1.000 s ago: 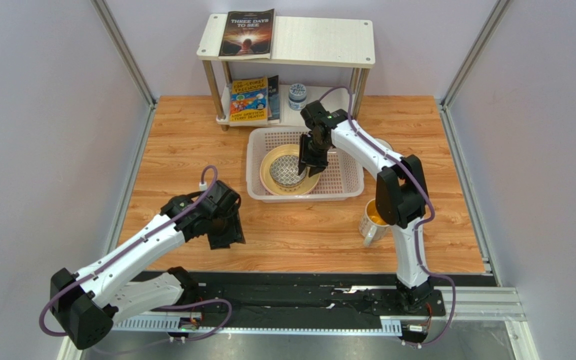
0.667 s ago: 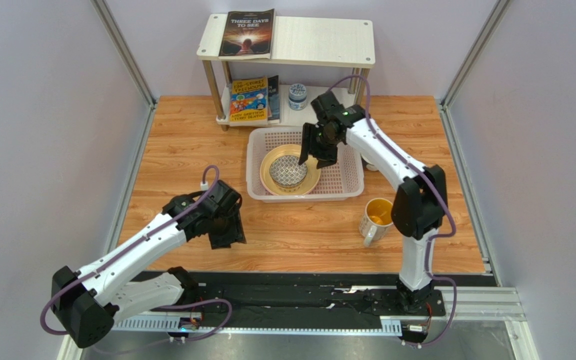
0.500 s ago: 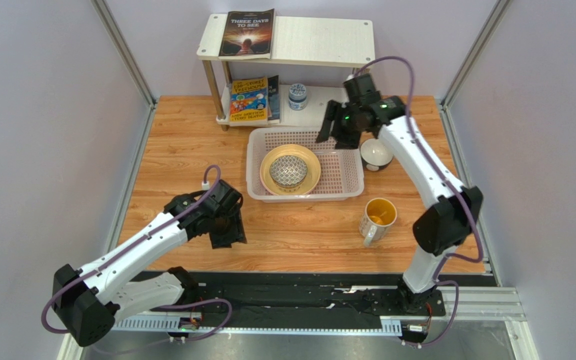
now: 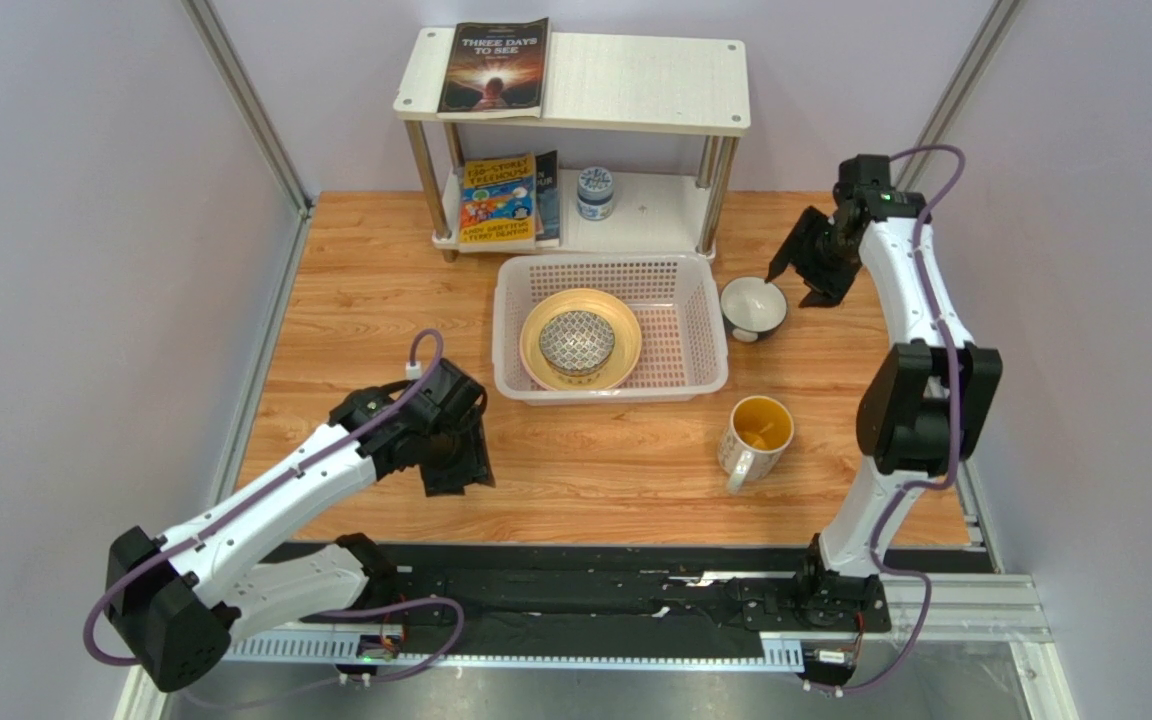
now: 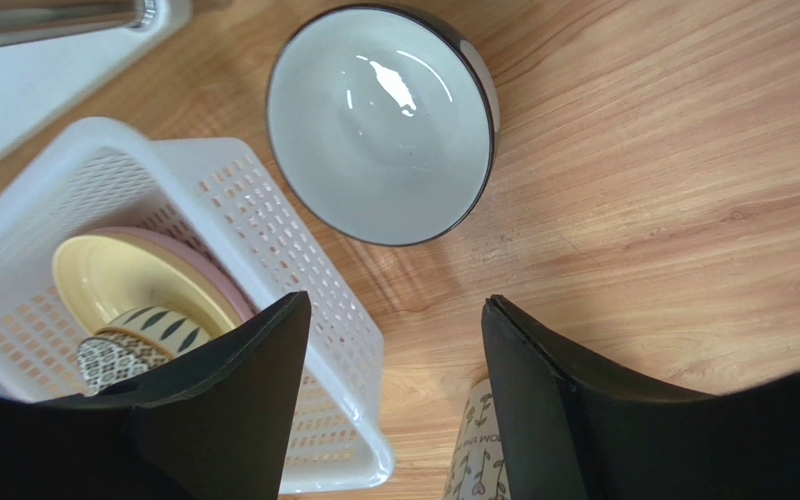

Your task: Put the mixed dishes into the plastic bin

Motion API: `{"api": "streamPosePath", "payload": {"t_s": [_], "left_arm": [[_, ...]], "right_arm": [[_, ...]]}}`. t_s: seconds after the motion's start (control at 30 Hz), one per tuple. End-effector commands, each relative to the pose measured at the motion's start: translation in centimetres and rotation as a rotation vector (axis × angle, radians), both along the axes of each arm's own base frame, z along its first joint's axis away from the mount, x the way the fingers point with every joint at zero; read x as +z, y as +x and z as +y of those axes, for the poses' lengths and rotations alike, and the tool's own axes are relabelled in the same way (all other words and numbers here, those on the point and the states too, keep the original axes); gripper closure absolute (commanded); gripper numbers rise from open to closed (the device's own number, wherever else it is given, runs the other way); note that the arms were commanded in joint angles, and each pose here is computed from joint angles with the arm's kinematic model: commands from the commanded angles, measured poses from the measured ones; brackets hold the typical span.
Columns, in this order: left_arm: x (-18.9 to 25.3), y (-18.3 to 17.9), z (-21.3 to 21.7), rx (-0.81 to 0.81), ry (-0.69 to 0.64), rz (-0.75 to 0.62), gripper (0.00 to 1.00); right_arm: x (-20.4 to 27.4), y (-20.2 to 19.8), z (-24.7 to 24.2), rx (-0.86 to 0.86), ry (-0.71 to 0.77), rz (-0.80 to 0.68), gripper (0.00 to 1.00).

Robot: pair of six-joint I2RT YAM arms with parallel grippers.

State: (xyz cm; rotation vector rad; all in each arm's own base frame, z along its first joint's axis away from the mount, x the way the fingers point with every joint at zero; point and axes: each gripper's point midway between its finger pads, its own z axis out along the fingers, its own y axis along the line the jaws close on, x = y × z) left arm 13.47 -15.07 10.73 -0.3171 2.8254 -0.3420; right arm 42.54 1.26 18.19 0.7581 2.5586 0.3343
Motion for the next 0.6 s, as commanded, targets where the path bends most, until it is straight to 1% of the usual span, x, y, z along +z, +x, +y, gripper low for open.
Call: {"api": "streamPosePath", "payload": {"t_s": [0.0, 0.1, 0.3, 0.57], "left_arm": [[0.3, -0.3, 0.5, -0.007, 0.003, -0.013, 0.46], [0.2, -0.4, 0.7, -0.004, 0.003, -0.013, 0.46], [0.1, -0.5, 0.7, -0.004, 0.003, -0.009, 0.46], [0.1, -0.3, 0.3, -0.014, 0.002, 0.002, 0.46]], "right_arm": [[-2.0, 0.8, -0.2, 0.015, -0.014, 0.039, 0.34], [-4.6, 1.4, -1.3, -0.02, -0.051, 0.103, 0.34], [-6.2, 1.3, -2.8, -0.057, -0.092, 0.137, 0.34], [-9.8, 0.6, -3.5, -0.056, -0.089, 0.222, 0.34]]}}
